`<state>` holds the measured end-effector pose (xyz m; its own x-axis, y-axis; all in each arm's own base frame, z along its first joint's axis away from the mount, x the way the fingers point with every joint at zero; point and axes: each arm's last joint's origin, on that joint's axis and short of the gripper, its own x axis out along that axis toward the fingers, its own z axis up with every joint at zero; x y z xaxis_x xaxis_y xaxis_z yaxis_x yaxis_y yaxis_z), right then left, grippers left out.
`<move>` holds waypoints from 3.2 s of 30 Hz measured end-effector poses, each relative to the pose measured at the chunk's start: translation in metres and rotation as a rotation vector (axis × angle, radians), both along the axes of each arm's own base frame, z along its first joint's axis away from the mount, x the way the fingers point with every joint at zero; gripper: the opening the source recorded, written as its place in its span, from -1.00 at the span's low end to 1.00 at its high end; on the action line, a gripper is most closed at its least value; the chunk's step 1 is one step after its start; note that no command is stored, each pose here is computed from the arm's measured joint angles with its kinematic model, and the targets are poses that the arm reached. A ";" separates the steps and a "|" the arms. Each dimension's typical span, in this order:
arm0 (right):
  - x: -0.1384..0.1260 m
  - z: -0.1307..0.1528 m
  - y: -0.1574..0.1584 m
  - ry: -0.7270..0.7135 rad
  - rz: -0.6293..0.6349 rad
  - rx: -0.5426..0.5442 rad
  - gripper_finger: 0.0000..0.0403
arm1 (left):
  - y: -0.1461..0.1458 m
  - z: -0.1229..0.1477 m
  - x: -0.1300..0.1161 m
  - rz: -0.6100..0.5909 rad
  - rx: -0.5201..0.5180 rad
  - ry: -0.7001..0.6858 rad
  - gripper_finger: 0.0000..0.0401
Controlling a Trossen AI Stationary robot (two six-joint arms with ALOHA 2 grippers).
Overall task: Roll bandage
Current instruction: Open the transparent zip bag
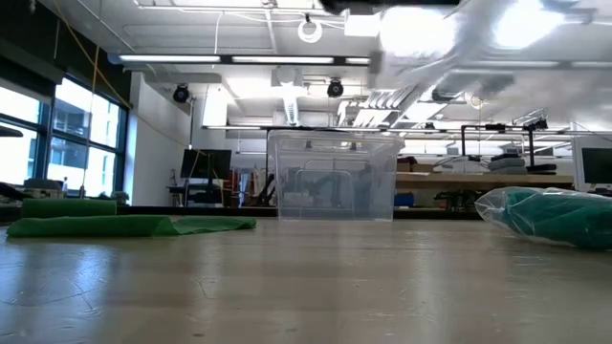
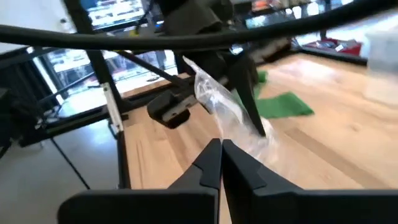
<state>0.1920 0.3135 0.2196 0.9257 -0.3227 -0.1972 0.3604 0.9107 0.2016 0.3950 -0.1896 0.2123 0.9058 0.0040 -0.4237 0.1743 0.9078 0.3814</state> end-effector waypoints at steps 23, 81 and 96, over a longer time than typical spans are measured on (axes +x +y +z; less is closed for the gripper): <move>0.077 0.015 -0.077 0.455 0.133 -0.091 0.03 | 0.021 -0.009 -0.023 0.179 -0.050 0.302 -1.00; -0.026 -0.004 -0.028 -0.197 -0.106 -0.043 -1.00 | 0.054 -0.020 -0.056 -0.168 -0.537 -0.545 -0.23; -0.027 -0.004 -0.025 -0.197 -0.099 -0.036 -1.00 | 0.056 -0.015 -0.040 -0.022 -0.478 -0.490 -0.23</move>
